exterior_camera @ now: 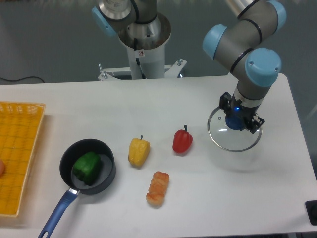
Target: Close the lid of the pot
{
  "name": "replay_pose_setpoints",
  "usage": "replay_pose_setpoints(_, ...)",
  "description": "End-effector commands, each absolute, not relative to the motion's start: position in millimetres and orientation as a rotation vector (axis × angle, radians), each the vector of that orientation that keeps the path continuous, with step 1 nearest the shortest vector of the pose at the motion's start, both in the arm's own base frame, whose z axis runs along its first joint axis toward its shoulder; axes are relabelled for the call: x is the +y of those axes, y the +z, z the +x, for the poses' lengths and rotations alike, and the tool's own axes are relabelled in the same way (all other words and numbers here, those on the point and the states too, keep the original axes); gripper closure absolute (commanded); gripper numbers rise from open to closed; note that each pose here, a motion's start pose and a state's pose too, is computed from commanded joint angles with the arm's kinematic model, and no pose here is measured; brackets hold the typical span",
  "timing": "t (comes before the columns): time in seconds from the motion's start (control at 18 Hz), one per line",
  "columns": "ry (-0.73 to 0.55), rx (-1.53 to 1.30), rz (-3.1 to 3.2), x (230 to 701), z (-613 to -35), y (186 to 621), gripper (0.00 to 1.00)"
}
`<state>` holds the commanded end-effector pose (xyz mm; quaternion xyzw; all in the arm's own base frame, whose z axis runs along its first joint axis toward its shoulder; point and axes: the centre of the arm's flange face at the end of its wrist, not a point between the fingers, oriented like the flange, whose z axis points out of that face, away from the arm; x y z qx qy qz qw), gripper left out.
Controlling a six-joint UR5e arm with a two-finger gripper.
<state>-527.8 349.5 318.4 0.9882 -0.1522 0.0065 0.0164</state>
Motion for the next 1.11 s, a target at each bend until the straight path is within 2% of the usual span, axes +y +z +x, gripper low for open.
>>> replay_pose_setpoints(0.67, 0.048, -0.487, 3.067, 358.3, -514.2, 322.9, 0.38)
replay_pose_setpoints(1.11, 0.081, -0.463, 3.065, 394.6, -470.1, 337.1, 0.38)
